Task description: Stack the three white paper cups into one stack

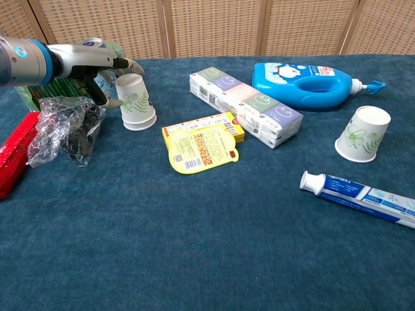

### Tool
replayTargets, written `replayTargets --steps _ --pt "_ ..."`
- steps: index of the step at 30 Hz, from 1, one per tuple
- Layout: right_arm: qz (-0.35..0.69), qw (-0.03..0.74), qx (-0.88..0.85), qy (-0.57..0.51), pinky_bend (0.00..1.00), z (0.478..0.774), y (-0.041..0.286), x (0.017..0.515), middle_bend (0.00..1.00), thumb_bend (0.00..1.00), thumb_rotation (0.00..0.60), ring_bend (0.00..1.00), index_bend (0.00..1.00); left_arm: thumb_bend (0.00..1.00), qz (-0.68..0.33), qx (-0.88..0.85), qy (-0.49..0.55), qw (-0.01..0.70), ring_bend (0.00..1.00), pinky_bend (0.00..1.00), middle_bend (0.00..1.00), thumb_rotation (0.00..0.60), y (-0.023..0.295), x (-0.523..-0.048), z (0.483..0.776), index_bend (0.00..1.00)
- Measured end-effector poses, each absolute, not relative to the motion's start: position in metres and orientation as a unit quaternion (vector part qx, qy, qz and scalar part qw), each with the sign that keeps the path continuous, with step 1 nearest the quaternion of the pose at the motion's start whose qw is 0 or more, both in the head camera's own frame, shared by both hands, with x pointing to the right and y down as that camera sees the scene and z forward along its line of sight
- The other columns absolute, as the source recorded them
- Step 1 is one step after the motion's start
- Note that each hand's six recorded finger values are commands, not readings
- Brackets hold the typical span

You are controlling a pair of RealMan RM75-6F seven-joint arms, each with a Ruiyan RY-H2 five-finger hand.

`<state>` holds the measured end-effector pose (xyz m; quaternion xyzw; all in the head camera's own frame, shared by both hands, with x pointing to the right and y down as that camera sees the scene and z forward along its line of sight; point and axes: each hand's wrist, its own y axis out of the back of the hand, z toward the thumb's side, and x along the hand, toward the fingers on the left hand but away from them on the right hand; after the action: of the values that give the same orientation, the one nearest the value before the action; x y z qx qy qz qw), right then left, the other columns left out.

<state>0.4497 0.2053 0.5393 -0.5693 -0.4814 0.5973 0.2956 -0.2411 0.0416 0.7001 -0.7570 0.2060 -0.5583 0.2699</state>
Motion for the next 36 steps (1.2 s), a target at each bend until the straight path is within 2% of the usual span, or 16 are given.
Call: replayTargets --steps 11,17,26,28,31,33,36 --pt "0.598 0.297 -0.566 -0.483 0.04 0.536 0.206 0.450 0.00 0.21 0.600 0.00 0.00 0.50 -0.562 -0.757 0.205 0.264 0.00 0.24 0.00 0.600 0.042 -0.238 0.712 0.10" --pt "0.597 0.297 -0.566 -0.484 0.04 0.535 0.206 0.450 0.01 0.21 0.600 0.00 0.00 0.50 -0.554 -0.755 0.217 0.274 0.00 0.24 0.00 0.600 0.038 -0.238 0.705 0.09" --pt "0.598 0.296 -0.564 -0.487 0.04 0.533 0.209 0.452 0.00 0.21 0.600 0.00 0.00 0.50 -0.561 -0.754 0.204 0.275 0.00 0.24 0.00 0.600 0.041 -0.234 0.714 0.09" --pt "0.598 0.296 -0.563 -0.488 0.04 0.531 0.209 0.453 0.00 0.21 0.600 0.00 0.00 0.50 -0.562 -0.753 0.201 0.277 0.00 0.27 0.00 0.600 0.041 -0.232 0.717 0.10" --pt "0.597 0.296 -0.562 -0.490 0.04 0.529 0.210 0.454 0.00 0.21 0.600 0.00 0.00 0.50 -0.561 -0.751 0.200 0.285 0.03 0.38 0.03 0.600 0.040 -0.227 0.720 0.17" --pt "0.596 0.297 -0.562 -0.491 0.04 0.528 0.210 0.454 0.00 0.21 0.600 0.00 0.00 0.51 -0.559 -0.749 0.202 0.293 0.14 0.49 0.12 0.600 0.038 -0.224 0.720 0.27" --pt "0.595 0.296 -0.562 -0.492 0.04 0.527 0.211 0.454 0.00 0.21 0.600 0.00 0.00 0.52 -0.556 -0.745 0.205 0.306 0.27 0.59 0.23 0.600 0.036 -0.221 0.720 0.36"
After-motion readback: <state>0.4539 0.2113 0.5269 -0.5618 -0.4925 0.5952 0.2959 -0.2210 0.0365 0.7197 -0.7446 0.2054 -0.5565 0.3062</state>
